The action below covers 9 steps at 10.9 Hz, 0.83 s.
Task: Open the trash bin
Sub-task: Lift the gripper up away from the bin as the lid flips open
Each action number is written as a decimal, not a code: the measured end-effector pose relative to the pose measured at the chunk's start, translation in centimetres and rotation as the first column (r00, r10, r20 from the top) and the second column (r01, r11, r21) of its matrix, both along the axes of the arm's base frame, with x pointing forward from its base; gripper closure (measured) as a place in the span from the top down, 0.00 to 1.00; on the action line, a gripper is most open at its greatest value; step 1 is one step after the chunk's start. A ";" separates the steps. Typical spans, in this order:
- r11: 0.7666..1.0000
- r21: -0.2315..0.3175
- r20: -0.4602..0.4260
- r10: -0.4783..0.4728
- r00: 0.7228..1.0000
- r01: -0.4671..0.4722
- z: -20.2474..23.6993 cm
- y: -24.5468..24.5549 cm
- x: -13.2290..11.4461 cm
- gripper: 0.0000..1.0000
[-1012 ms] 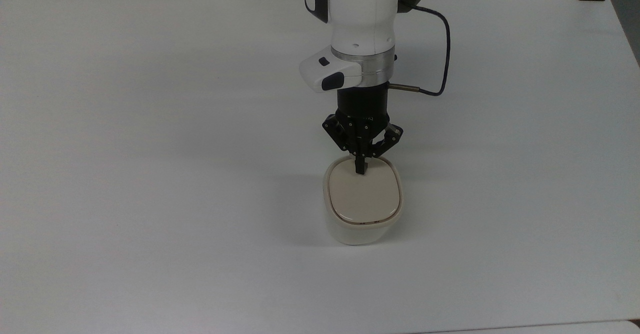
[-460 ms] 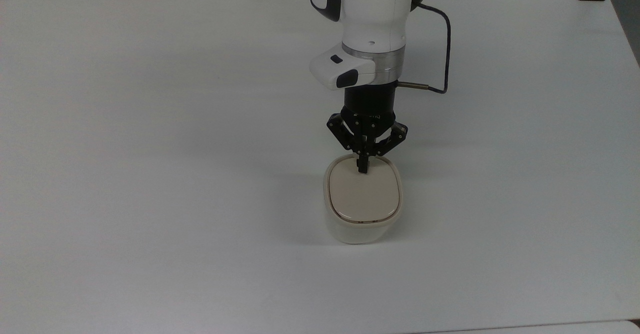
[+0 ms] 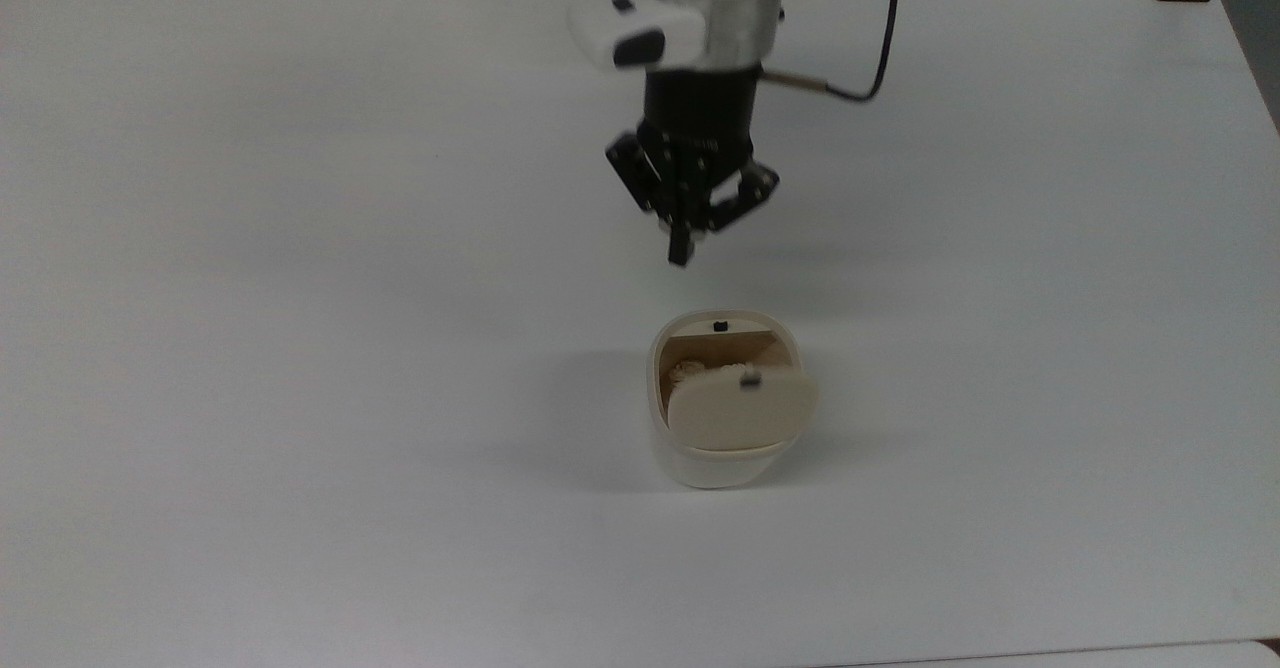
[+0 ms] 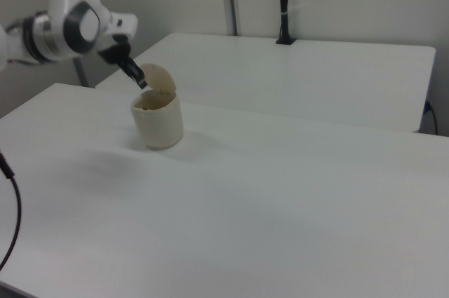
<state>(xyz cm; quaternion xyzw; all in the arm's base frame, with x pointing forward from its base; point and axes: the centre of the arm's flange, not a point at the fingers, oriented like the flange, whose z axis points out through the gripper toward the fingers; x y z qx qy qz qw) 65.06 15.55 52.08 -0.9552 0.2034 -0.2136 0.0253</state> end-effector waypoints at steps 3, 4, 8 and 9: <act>0.998 -0.039 -0.112 -0.045 0.993 0.041 6.7 -2.7 -4.7 0.11; 0.999 -0.042 -0.162 -0.033 0.986 0.026 8.0 -3.5 -6.2 0.26; 1.000 -0.019 -0.291 -0.018 0.957 0.013 10.9 -6.8 -10.0 0.81; 1.000 -0.002 -0.329 0.024 0.944 -0.026 11.3 -7.7 -10.9 0.96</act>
